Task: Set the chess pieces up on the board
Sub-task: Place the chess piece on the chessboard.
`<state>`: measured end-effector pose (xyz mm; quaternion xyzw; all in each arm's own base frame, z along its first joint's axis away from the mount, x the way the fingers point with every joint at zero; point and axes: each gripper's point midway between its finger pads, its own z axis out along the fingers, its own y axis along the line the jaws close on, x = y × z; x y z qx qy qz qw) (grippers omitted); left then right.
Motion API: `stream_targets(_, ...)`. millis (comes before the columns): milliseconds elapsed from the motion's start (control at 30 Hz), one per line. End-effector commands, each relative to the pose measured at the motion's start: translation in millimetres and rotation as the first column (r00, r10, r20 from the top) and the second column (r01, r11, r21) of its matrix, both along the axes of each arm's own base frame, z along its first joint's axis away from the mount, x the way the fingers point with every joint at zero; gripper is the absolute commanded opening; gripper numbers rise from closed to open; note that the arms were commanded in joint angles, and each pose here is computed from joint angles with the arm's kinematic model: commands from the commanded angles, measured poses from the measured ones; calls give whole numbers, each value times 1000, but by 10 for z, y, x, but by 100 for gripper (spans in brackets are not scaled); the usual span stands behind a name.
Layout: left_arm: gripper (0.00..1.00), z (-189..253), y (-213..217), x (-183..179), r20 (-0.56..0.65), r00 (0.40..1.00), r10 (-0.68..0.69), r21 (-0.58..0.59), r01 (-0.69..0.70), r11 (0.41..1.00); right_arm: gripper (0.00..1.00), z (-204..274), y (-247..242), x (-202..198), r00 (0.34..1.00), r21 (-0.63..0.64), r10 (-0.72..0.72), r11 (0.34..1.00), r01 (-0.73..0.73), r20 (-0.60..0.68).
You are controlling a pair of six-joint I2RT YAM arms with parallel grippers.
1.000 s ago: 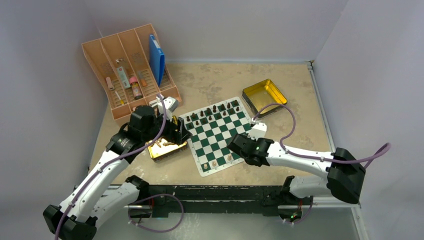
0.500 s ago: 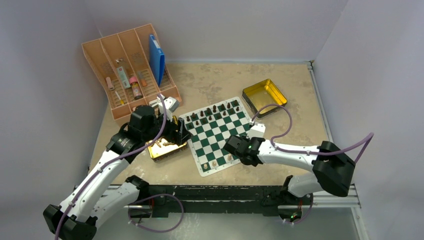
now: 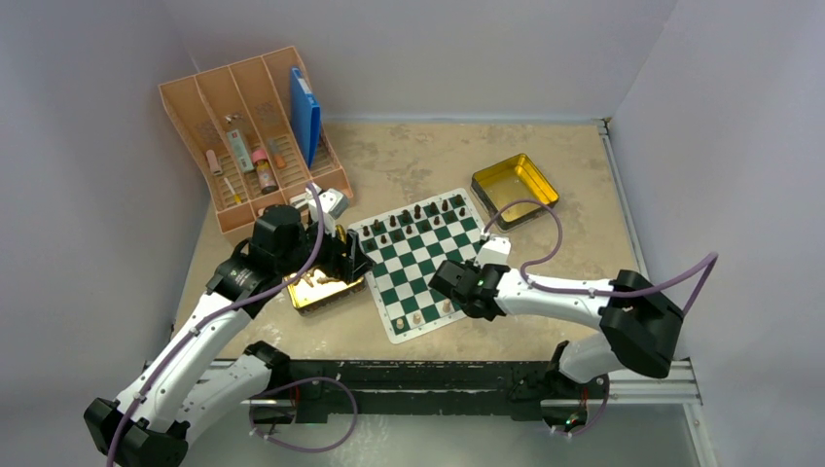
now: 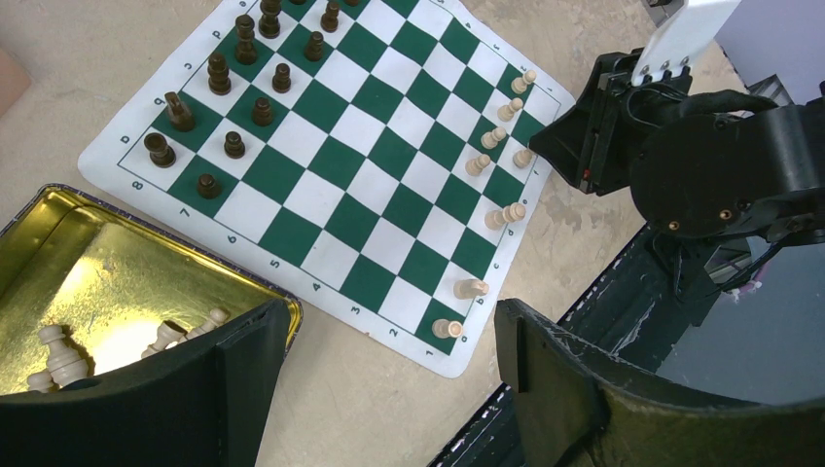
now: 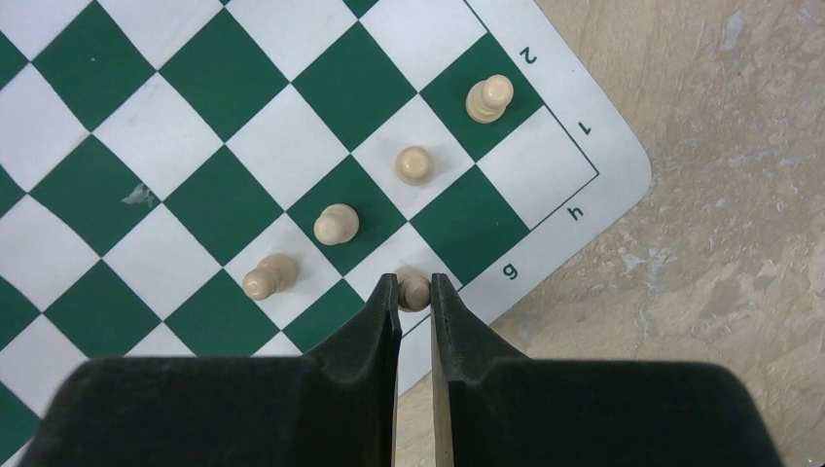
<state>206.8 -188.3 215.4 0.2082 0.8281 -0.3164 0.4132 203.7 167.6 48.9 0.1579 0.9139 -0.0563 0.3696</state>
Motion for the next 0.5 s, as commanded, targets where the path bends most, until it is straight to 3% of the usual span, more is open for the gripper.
stream_targets(0, 77, 122, -47, 33, 51, 999, -13, -32, 14, 999, 12, 64, -1, 92, 999, -42, -8, 999, 10, 47)
stream_targets(200, 77, 121, -48, 41, 51, 999, -11, -33, 12, 999, 14, 72, -21, 101, 998, -60, -17, 998, 20, 54)
stream_targets(467, 77, 123, -46, 36, 53, 999, -11, -32, 13, 999, 31, 80, 114, 92, 999, -27, 12, 1000, -11, 42)
